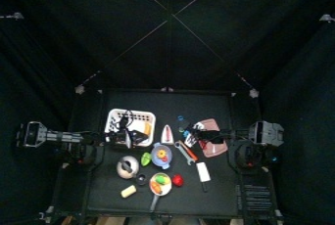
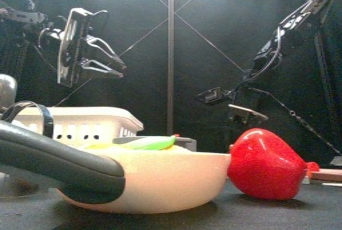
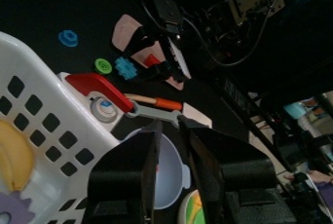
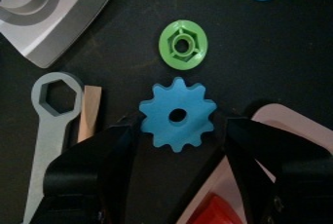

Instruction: Place blue gear to left of plate

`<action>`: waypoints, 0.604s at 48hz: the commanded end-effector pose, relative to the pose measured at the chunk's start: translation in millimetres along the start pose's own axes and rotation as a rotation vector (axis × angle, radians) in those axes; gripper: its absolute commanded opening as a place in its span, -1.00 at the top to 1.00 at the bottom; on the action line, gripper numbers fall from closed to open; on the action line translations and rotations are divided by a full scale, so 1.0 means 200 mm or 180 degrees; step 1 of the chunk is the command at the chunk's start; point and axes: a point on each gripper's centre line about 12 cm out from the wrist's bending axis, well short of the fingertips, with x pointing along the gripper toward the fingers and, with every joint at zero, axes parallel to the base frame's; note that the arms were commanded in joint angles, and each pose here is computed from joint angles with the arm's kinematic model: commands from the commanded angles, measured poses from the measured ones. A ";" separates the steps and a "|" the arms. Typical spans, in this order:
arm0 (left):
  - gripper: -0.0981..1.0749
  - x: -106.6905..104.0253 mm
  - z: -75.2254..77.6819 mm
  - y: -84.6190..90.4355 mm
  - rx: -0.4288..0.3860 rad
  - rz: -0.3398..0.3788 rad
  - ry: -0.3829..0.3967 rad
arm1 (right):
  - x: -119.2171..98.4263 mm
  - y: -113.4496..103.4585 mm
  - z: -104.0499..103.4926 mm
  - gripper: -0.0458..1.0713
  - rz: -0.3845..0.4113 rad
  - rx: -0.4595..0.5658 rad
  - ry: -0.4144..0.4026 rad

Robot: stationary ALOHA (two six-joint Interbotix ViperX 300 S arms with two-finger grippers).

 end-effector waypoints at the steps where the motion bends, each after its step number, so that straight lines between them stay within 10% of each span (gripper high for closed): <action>1: -0.29 0.00 0.03 -0.02 0.0024 -0.0046 -0.0065 | -0.06 0.01 0.07 -0.69 0.0066 0.0045 -0.0168; 29: -0.29 0.00 0.01 0.00 0.0050 -0.0028 -0.0040 | -0.10 0.05 0.08 -0.92 0.0065 -0.0032 -0.0183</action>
